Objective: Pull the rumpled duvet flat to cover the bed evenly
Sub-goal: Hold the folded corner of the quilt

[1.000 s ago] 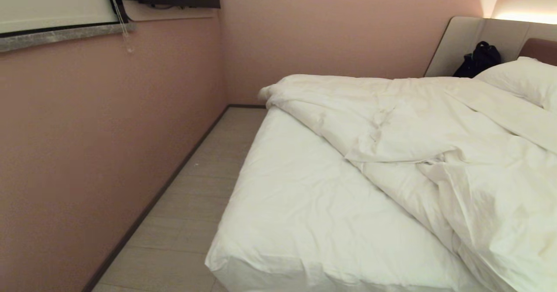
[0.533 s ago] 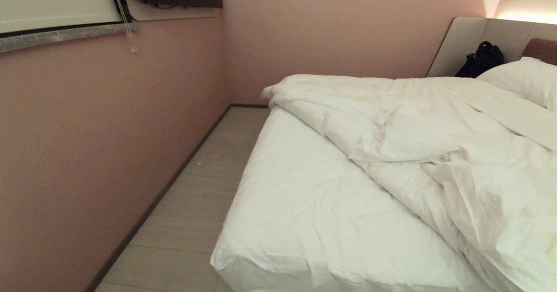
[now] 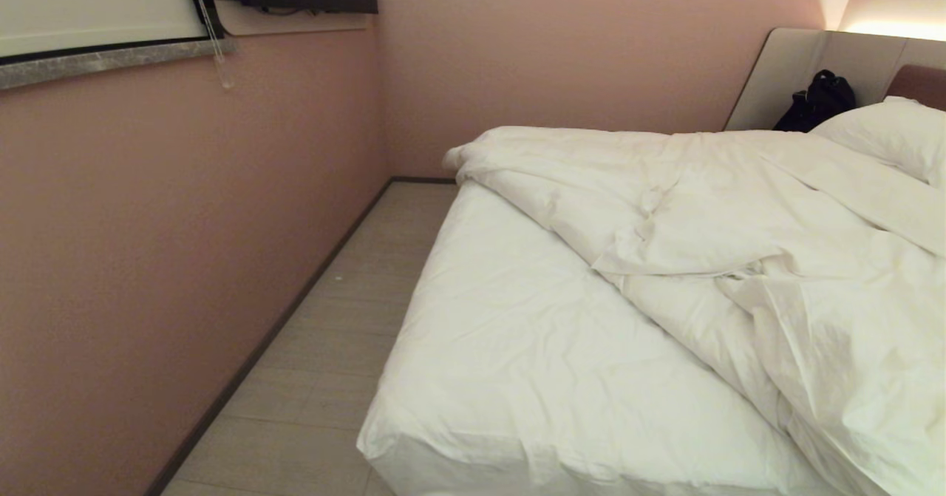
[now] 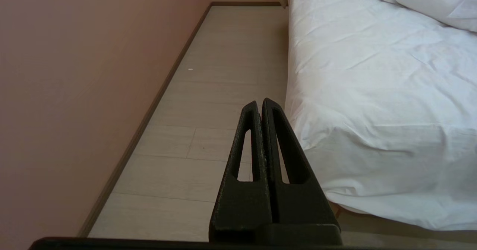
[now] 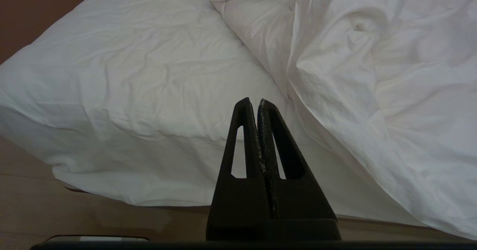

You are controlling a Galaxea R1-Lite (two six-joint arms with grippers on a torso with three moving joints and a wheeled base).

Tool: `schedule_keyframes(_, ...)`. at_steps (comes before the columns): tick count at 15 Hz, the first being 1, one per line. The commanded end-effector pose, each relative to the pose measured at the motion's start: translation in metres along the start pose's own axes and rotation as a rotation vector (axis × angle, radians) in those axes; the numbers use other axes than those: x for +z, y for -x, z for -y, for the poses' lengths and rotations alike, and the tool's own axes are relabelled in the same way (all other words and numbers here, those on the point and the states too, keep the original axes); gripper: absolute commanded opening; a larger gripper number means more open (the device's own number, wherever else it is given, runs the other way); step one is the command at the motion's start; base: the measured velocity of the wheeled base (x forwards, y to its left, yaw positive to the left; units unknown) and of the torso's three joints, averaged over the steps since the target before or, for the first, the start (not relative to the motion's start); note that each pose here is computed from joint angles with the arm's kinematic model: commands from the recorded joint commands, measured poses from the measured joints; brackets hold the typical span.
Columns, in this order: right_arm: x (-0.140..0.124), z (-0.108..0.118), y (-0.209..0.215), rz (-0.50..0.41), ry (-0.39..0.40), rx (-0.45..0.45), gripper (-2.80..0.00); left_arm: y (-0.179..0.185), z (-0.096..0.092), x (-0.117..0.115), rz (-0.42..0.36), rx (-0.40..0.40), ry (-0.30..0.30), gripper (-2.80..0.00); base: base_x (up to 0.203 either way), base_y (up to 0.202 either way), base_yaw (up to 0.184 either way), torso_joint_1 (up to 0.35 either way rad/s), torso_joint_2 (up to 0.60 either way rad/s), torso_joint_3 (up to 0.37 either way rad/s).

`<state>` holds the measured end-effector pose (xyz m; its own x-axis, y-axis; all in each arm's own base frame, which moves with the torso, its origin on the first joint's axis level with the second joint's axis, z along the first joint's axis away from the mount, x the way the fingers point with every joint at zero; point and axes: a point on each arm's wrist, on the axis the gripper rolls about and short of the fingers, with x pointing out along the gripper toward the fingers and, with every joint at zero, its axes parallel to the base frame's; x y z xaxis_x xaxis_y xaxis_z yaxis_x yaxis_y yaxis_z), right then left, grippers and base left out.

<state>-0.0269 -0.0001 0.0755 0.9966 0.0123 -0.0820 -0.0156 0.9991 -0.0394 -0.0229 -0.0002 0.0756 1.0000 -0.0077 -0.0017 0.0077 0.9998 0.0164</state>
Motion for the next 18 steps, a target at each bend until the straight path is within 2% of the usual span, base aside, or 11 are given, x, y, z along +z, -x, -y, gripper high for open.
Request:
schedule_keyframes(1, -0.0003, 0.0001, -0.0001, -0.002, 0.000, -0.002, -2.80, 0.0000, 0.0000, 0.0000, 0.001, 0.000, 0.000, -2.80, 0.000, 0.000, 0.000, 0.000, 0.00, 0.000)
schedule_keyframes(3, -0.0002, 0.0001, -0.0002, 0.005, -0.020, -0.004, -2.80, 0.0000, 0.0000, 0.0000, 0.000, 0.000, 0.000, -2.80, 0.000, 0.000, 0.000, 0.000, 0.00, 0.000)
schedule_keyframes(15, -0.0003, 0.0000, -0.0013, 0.019, -0.002, -0.004, -2.80, 0.0000, 0.0000, 0.0000, 0.000, 0.000, 0.000, -2.80, 0.000, 0.000, 0.000, 0.000, 0.00, 0.000)
schedule_keyframes(18, 0.0016, 0.0002, -0.0036, 0.078, 0.000, -0.008, -2.80, 0.0001, 0.0000, 0.0003, 0.001, 0.000, 0.000, -2.80, 0.000, 0.000, 0.000, 0.000, 0.00, 0.000)
